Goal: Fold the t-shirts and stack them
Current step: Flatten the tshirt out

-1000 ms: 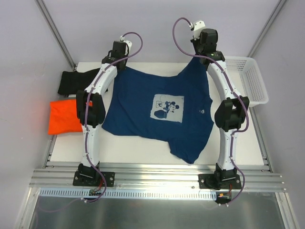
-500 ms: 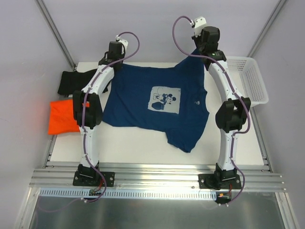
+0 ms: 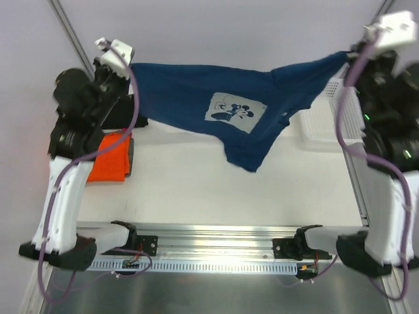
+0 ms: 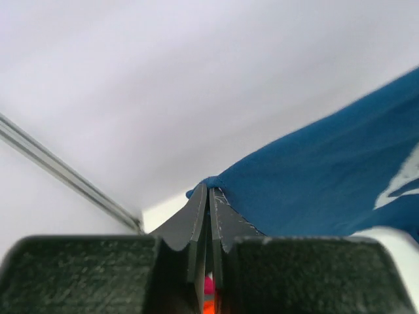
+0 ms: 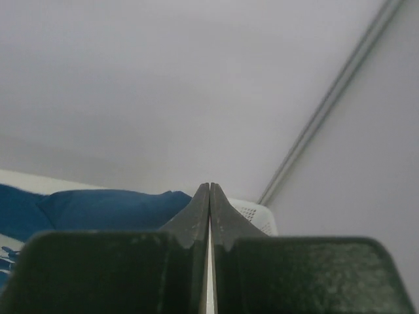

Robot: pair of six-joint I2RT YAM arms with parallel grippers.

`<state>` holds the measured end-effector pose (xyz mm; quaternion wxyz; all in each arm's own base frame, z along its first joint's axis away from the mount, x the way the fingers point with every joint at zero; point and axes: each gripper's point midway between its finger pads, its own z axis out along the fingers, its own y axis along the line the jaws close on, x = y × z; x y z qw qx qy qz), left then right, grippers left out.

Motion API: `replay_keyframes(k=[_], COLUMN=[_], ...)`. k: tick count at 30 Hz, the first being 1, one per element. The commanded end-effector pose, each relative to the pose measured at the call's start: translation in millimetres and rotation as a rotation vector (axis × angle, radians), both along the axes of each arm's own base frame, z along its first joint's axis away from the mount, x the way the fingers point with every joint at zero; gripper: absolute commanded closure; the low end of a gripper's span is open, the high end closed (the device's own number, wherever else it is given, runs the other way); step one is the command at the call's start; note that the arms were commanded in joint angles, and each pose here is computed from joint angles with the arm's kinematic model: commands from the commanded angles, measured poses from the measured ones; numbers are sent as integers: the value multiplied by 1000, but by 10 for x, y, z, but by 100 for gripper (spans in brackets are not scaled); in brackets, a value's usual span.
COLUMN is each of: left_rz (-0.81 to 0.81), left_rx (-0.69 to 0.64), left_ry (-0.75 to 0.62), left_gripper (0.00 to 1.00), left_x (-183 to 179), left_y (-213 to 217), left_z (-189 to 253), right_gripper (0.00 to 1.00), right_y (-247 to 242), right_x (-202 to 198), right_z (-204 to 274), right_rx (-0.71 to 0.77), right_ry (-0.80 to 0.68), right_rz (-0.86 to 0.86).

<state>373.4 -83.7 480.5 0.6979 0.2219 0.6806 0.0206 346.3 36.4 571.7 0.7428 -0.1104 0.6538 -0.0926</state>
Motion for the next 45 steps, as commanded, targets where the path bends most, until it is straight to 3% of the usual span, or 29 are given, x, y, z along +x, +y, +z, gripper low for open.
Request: replay_keyframes(k=[1, 5, 9, 14, 17, 20, 23, 29, 33, 34, 35, 36, 39, 42, 43, 45], left_rz=[-84, -109, -110, -58, -23, -9, 31, 6, 23, 30, 36, 39, 77, 108, 110, 135], left_rx=[112, 98, 16, 17, 21, 65, 133, 219, 209, 207, 201, 190, 166, 130, 116, 53], left_ry=[-11, -72, -109, -142, -158, -129, -38, 223, 351, 346, 343, 316, 245, 134, 105, 31], left_gripper=[100, 100, 100, 100, 100, 100, 100, 100, 100, 100, 100, 100, 100, 100, 100, 100], left_x=[-306, -638, -806, -776, -676, -485, -207, 296, 912, 1045, 1165, 1400, 1767, 1870, 1838, 1621], left_y=[-141, -240, -233, -143, -116, -157, -161, -261, -330, -345, -365, -424, -429, -399, -392, -313], left_z=[-132, 25, 247, 414, 485, 332, -59, -1243, -1929, -1957, -1971, -1916, -1656, -1119, -968, -504], right_gripper=[100, 99, 99, 100, 99, 100, 100, 99, 100, 100, 100, 100, 100, 100, 100, 100], right_y=[-273, -566, -808, -899, -808, -655, -453, -180, -85, -88, -101, -90, -88, -30, -39, 27], right_x=[-643, -1395, -1860, -1937, -1676, -1159, -484, 849, 1627, 1768, 1822, 2124, 2279, 2173, 1916, 1658], right_z=[152, 703, 980, 1143, 1181, 968, 446, -771, -1195, -1227, -888, -1134, -762, -557, -298, -315], right_rx=[-24, -56, -84, -102, -132, -177, -214, -233, -241, -251, -244, -252, -243, -247, -204, -125], right_ry=[-47, -237, -340, -408, -421, -352, -223, 81, 149, 154, 79, 122, 25, -24, -66, -35], right_rz=[-46, -123, -224, -282, -258, -210, -129, -36, -36, -44, -64, -73, -100, -88, -82, -37])
